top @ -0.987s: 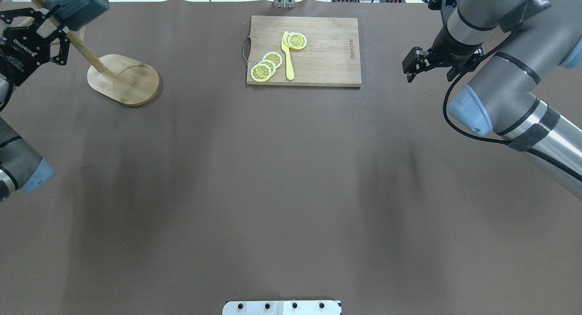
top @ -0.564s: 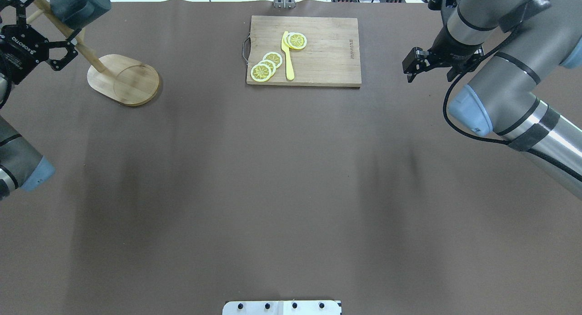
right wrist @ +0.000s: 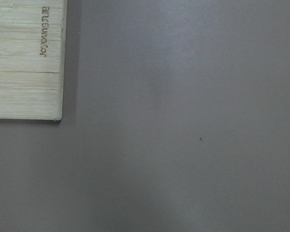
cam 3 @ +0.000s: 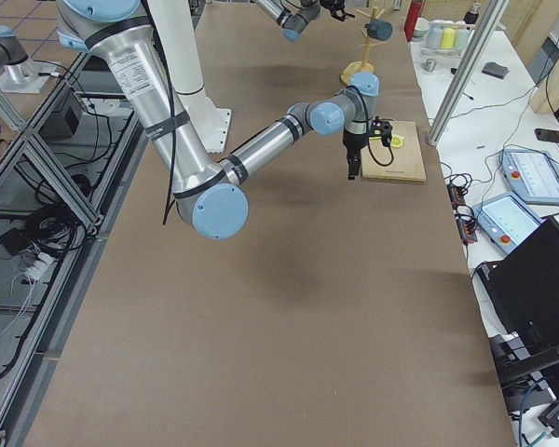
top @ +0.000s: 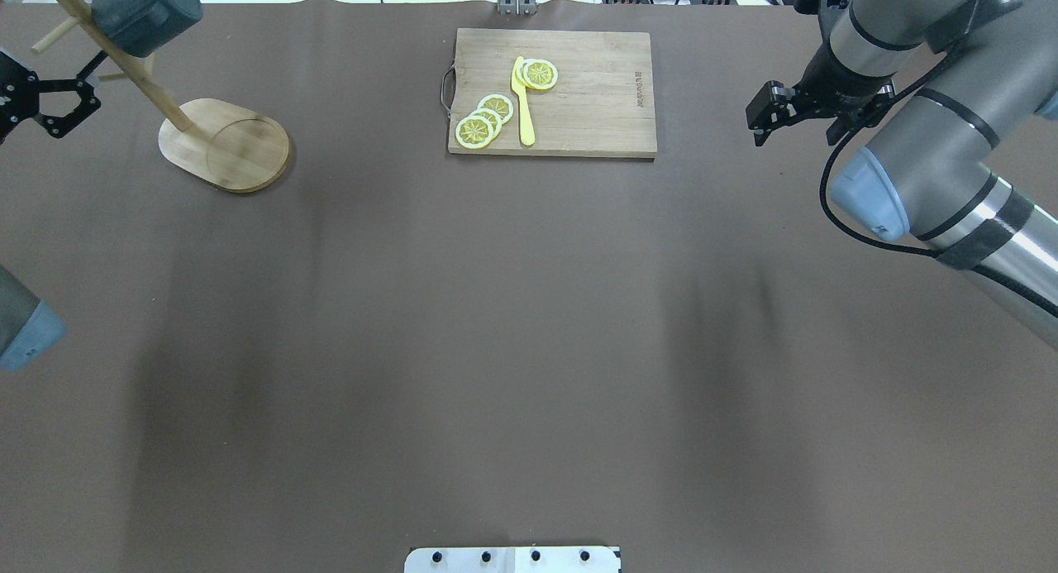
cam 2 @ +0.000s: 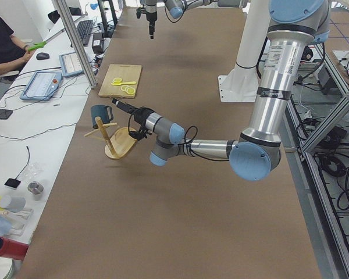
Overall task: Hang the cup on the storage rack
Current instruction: 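Open the left gripper and pull it back from the stand while the right arm retracts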
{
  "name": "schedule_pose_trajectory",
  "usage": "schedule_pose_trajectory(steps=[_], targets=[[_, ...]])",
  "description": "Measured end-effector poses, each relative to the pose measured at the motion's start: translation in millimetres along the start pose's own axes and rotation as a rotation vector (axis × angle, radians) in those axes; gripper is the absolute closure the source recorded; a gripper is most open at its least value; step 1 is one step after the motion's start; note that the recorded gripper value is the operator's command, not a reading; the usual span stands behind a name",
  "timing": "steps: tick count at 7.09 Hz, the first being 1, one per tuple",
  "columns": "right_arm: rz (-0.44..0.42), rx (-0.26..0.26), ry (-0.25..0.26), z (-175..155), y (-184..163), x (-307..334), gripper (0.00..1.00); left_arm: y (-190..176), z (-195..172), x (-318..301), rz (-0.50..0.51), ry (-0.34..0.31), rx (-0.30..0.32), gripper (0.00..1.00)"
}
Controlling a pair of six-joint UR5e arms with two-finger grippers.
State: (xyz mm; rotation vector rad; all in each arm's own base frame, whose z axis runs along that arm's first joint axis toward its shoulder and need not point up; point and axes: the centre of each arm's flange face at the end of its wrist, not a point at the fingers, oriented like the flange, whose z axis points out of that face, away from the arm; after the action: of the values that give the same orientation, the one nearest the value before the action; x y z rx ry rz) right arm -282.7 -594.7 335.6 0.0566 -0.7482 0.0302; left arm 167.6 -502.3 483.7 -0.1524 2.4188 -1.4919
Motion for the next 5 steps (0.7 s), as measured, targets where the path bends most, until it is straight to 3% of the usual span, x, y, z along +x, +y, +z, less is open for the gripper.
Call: schedule_pose_trajectory(steps=[2, 3, 4, 5], targets=[[0.018, 0.000, 0.006, -4.9, -6.4, 30.4, 0.00, 25.3, -36.5, 20.7, 0.086, 0.020, -0.029, 0.02], [0.015, -0.007, 0.008, -6.9, -8.9, 58.3, 0.00, 46.4, -49.2, 37.4, 0.241, 0.045, -0.049, 0.02], [0.006, -0.018, 0.016, -5.1, -8.9, 88.8, 0.00, 58.1, -58.2, 62.2, 0.426, 0.078, -0.028, 0.02], [0.000, -0.027, 0.031, -2.6, -7.9, 120.6, 0.00, 61.3, -59.6, 89.9, 0.621, 0.101, 0.037, 0.02]])
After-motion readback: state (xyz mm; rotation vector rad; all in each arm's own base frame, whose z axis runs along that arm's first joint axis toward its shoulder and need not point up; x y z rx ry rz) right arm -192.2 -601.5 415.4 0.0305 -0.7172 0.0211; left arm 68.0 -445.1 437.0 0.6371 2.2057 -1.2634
